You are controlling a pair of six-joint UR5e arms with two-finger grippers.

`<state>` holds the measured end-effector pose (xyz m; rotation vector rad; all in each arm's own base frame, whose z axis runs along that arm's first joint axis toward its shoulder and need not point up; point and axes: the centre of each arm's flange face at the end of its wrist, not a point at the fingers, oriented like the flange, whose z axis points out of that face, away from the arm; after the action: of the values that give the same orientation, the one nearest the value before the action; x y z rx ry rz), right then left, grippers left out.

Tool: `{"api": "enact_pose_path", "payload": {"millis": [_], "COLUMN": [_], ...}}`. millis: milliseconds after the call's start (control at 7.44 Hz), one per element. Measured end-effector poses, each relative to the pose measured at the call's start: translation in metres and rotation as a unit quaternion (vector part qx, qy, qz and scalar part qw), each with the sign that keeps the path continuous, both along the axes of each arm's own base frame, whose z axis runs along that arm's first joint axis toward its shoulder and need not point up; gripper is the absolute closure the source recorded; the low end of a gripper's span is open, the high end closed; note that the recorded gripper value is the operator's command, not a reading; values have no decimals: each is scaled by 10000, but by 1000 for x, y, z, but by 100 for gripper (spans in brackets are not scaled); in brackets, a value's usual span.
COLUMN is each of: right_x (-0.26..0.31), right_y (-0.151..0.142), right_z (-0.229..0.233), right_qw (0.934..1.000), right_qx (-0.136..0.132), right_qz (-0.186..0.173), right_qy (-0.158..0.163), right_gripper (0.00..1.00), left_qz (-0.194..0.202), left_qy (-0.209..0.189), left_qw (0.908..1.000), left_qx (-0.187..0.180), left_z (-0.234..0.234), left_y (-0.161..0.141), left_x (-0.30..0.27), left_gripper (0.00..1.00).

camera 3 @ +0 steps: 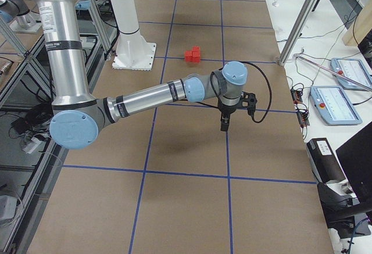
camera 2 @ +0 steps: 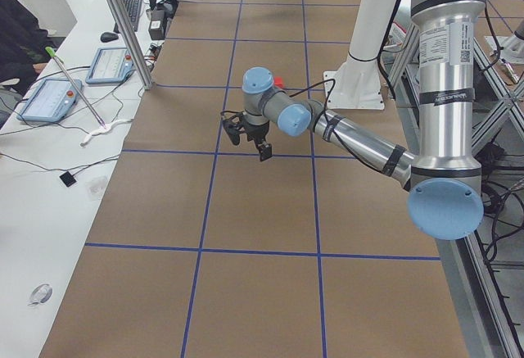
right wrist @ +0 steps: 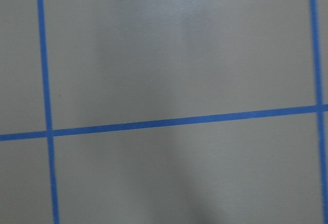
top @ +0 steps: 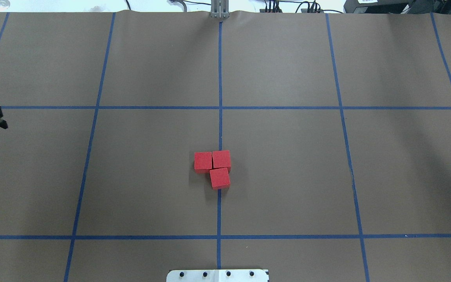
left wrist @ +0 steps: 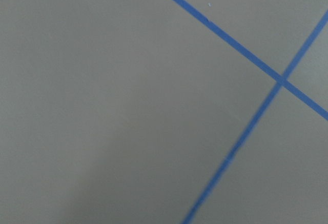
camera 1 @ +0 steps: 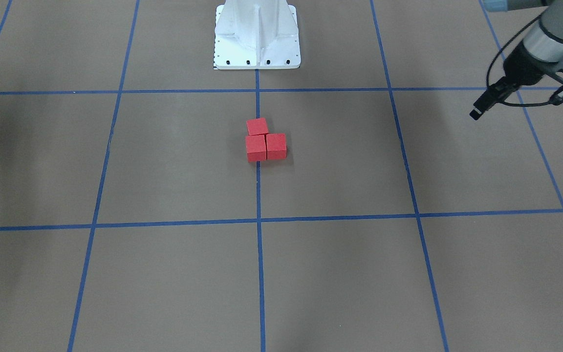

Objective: Form red blocks into L shape at center

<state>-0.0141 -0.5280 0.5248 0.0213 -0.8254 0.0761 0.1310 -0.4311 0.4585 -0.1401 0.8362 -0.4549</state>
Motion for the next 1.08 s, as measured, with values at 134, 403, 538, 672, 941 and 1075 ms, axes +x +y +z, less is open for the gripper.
{"api": "enact_pose_path", "payload": {"millis": [134, 403, 538, 672, 941, 1075], "right_x": [14, 33, 40, 45, 46, 46], "right_y": [11, 33, 40, 43, 33, 28], "right_z": [18, 47, 55, 61, 68, 70], "right_qw": [9999, 9988, 9979, 9966, 9937, 9933], "right_qx": [96, 266, 376, 501, 668, 684], "right_qz": [-133, -392, -516, -634, -844, -877], "right_qy": [38, 95, 126, 175, 307, 315], "right_gripper": [0, 0, 0, 0, 0, 0], "left_qz": [288, 829, 1044, 1200, 1426, 1568], "left_qy": [-65, -244, -326, -394, -495, -547], "left_qw": [9989, 9910, 9853, 9797, 9687, 9626], "left_qx": [354, 1023, 1309, 1555, 1971, 2139], "left_z": [31, 83, 99, 109, 113, 116], "left_y": [-9, -20, -22, -24, -27, -29], "left_x": [-37, -92, -113, -130, -152, -156], "left_gripper": [0, 0, 0, 0, 0, 0]}}
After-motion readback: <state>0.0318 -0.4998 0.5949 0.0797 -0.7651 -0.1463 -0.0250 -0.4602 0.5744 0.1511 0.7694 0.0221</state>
